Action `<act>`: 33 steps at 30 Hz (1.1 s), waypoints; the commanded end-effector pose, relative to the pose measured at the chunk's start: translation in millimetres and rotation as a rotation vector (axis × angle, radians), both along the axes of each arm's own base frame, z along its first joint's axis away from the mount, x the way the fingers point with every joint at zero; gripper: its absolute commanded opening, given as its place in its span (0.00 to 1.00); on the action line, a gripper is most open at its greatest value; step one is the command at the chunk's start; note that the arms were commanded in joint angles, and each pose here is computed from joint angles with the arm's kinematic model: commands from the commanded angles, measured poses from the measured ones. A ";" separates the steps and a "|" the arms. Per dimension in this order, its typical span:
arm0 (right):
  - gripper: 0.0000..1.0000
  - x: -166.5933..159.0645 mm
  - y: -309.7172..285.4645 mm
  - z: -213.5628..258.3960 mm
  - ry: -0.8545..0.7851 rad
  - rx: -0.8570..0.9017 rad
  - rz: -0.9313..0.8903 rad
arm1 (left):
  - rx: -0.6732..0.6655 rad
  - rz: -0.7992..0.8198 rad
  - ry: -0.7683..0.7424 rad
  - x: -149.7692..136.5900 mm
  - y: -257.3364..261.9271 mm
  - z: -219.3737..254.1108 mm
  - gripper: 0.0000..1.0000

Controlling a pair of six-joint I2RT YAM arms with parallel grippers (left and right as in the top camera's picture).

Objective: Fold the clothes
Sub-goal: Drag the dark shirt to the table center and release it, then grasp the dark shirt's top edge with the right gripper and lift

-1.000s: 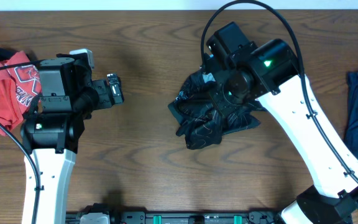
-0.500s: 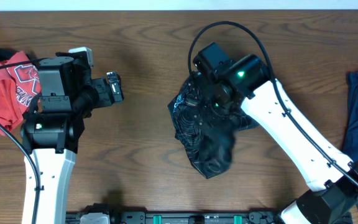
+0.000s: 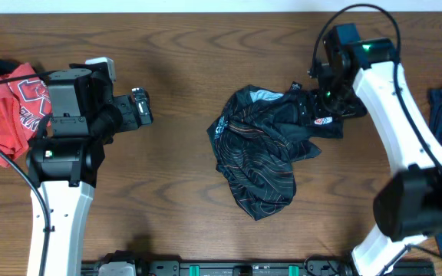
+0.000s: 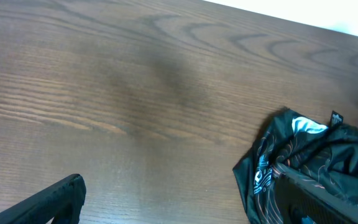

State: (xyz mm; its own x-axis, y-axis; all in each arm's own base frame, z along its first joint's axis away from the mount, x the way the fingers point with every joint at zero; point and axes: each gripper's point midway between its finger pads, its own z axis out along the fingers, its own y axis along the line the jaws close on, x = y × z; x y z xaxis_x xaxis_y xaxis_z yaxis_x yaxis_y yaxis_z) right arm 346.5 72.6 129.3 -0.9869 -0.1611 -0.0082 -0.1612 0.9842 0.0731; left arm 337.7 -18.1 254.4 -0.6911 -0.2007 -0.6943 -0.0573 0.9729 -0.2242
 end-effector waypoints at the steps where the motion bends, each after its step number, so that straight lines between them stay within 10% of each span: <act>1: 0.99 0.2 5.2 -30.3 0.060 0.004 0.049 | 0.003 0.014 -0.010 3.4 3.0 5.6 0.98; 15: 0.85 28.9 17.9 -103.1 0.097 0.039 -0.010 | 0.006 0.011 0.005 1.9 3.0 2.4 0.98; 24: 0.39 38.3 21.4 -103.6 0.061 0.064 -0.013 | 0.006 0.011 0.006 1.7 3.0 2.2 0.98; 27: 0.61 40.0 21.7 -104.7 0.053 0.066 -0.016 | 0.006 0.011 0.008 1.4 3.0 1.8 0.98; 33: 0.43 42.0 22.0 -110.0 0.041 0.068 -0.015 | 0.005 0.012 0.009 1.3 3.0 1.7 0.98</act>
